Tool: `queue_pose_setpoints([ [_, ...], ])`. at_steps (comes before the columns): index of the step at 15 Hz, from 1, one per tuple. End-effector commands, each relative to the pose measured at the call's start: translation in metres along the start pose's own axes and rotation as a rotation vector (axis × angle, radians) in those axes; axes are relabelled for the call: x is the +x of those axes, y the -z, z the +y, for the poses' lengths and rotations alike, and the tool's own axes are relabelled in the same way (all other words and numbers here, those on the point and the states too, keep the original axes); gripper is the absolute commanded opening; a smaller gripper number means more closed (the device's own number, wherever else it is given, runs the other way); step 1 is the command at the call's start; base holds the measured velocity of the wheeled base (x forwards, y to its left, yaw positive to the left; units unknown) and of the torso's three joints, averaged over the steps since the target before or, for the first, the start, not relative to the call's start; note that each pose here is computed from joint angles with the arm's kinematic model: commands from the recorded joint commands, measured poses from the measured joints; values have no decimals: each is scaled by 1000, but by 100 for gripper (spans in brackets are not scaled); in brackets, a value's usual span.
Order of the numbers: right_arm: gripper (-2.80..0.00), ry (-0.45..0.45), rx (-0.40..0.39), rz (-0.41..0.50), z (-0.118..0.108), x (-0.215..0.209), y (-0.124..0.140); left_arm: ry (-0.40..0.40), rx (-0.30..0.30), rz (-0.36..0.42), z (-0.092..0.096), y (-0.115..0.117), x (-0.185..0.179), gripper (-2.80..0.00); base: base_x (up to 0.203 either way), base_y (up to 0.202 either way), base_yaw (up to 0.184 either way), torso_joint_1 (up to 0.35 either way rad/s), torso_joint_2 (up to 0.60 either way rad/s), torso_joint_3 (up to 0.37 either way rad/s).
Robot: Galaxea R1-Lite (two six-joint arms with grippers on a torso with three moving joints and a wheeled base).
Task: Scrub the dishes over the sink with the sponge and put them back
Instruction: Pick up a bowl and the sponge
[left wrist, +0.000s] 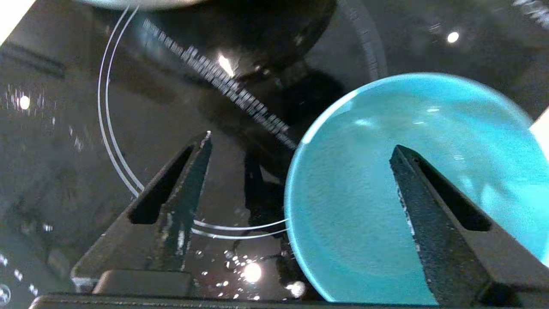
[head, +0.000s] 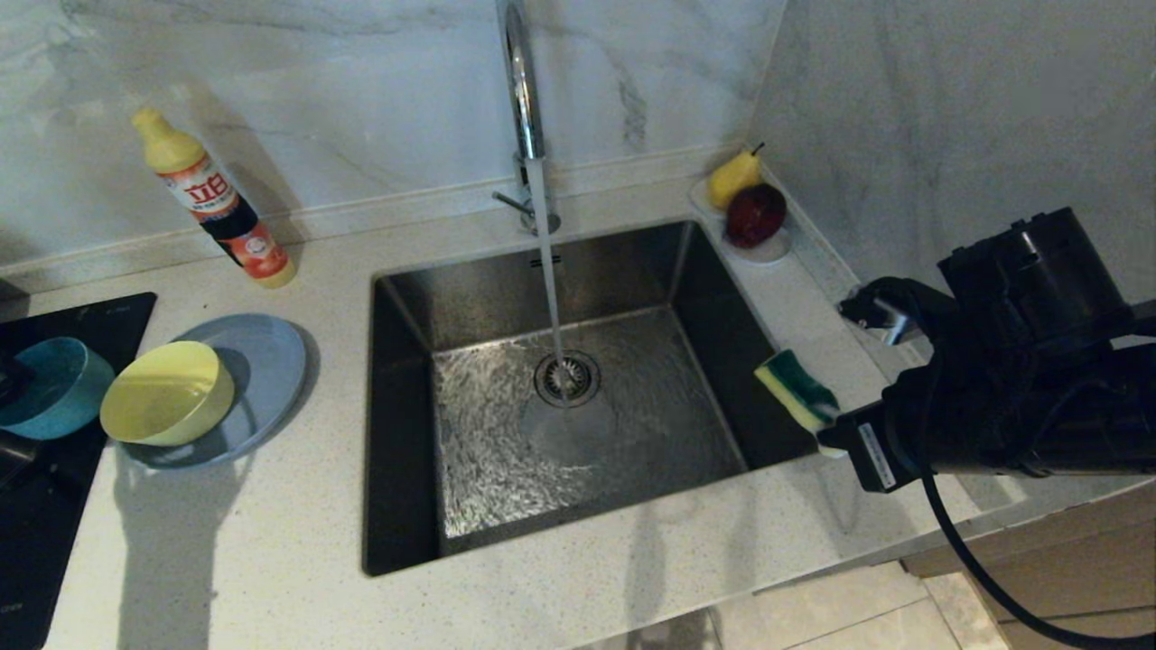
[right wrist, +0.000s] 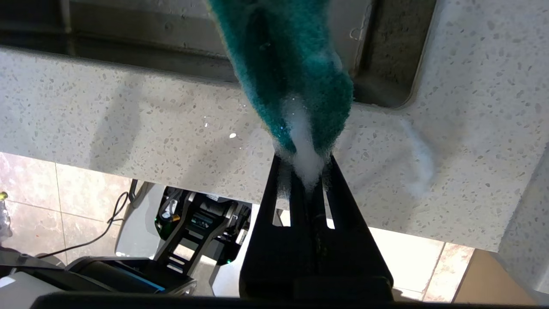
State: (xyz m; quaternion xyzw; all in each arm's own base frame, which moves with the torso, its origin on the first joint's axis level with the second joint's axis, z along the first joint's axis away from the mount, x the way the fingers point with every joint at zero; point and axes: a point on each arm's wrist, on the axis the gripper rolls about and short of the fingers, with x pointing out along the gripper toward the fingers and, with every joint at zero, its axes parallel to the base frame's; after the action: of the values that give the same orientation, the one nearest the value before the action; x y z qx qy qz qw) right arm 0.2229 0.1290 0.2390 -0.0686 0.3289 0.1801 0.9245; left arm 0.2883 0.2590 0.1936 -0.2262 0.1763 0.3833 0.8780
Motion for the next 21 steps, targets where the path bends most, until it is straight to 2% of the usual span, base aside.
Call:
queue_pose_setpoints([
  [1, -280, 0, 0, 3, 0, 1, 0, -6, -12, 22, 2, 4, 4, 0, 0, 0, 0, 0, 0, 0],
  [4, -280, 0, -3, 3, 0, 1, 0, -18, -44, 58, 4, 9, 12, 0, 0, 0, 0, 0, 0, 0],
  [10, -280, 1, -4, 8, 0, 1, 1, -6, -173, 175, -1, -2, 7, 0, 0, 0, 0, 0, 0, 0],
  [12, -280, 0, -5, 15, 0, 3, 3, -19, -212, 194, -3, -8, 7, 0, 0, 0, 0, 0, 0, 0],
  [15, -280, -1, -6, 26, 0, 5, 5, -64, -288, 265, -2, -9, 13, 0, 0, 0, 0, 0, 0, 0],
  [21, -280, -1, -9, 24, 1, 4, 5, -95, -351, 306, 1, -3, 18, 0, 0, 0, 0, 0, 0, 0],
])
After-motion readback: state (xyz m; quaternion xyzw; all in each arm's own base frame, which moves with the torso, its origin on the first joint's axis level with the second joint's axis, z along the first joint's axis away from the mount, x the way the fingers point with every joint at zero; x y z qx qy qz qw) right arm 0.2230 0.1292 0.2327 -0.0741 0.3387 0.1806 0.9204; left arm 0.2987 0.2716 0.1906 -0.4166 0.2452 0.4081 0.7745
